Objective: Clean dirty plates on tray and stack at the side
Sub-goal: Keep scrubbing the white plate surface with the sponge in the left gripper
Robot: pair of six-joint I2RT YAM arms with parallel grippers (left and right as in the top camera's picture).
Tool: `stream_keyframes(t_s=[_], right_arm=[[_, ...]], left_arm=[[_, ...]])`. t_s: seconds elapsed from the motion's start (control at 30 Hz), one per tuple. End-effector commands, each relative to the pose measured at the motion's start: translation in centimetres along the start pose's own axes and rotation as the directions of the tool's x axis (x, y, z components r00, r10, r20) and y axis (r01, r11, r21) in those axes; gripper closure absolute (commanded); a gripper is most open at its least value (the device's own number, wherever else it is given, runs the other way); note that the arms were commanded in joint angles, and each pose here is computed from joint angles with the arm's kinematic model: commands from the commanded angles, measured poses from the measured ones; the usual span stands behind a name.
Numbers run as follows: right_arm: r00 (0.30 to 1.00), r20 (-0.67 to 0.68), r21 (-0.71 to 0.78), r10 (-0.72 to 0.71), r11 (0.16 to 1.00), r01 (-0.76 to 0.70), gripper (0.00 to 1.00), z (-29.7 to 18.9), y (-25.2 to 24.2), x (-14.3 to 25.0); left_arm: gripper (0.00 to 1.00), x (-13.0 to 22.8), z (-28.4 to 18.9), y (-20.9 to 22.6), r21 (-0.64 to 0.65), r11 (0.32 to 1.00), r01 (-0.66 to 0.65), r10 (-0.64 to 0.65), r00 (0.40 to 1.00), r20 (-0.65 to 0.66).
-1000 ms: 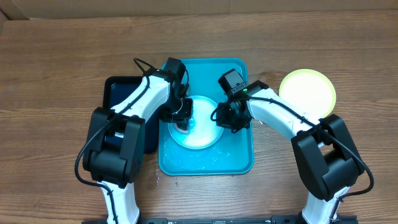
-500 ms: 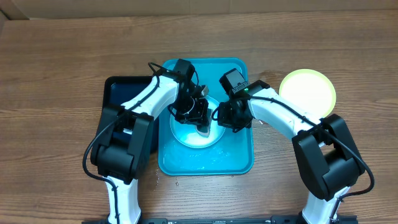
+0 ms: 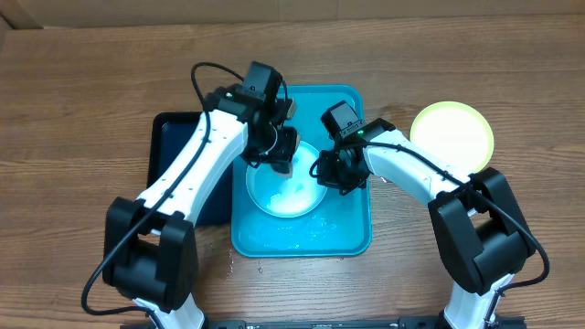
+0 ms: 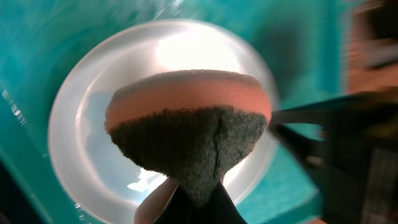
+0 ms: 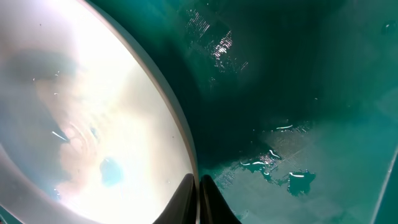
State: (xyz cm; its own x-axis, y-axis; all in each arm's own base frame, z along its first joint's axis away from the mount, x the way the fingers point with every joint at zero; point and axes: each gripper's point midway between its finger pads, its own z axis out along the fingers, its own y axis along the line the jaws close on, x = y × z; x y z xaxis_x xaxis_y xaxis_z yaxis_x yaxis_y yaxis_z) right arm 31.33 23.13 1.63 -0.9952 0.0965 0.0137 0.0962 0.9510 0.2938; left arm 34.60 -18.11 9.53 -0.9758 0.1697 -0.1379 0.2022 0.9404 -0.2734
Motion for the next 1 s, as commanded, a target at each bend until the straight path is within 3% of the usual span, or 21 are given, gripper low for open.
stream_keyframes(t_s=[0.0,0.3,0.57,0.63,0.77,0.97], right_arm=[[1.0,-0.014,-0.002,-0.004,1.0,0.004,0.96,0.2,0.1,0.6],[1.0,-0.013,-0.003,-0.004,1.0,0.004,0.96,0.2,0.1,0.6],[1.0,-0.013,-0.003,-0.004,1.0,0.004,0.96,0.2,0.1,0.6],[1.0,-0.013,-0.002,-0.005,1.0,0.005,0.96,0.2,0.1,0.6],[1.0,-0.013,-0.003,-0.004,1.0,0.004,0.96,0.2,0.1,0.6],[1.0,-0.014,-0.002,-0.004,1.0,0.004,0.96,0.2,0.1,0.6]], left_arm=[[0.96,1.3,2.8,3.5,-0.172,0.984,0.057,-0.066,0.997,-0.048],[0.96,5.0,9.5,5.9,-0.228,0.965,0.129,-0.178,0.962,-0.209],[0.96,7.0,11.6,1.4,0.067,0.989,0.132,-0.099,0.927,-0.361],[0.96,6.8,11.2,-1.1,0.216,0.966,0.14,-0.051,0.928,-0.369],[0.96,6.4,10.2,-3.8,0.388,0.913,0.125,0.022,0.935,-0.354],[0.96,3.2,6.6,-4.6,0.431,0.898,0.084,0.043,0.96,-0.277]])
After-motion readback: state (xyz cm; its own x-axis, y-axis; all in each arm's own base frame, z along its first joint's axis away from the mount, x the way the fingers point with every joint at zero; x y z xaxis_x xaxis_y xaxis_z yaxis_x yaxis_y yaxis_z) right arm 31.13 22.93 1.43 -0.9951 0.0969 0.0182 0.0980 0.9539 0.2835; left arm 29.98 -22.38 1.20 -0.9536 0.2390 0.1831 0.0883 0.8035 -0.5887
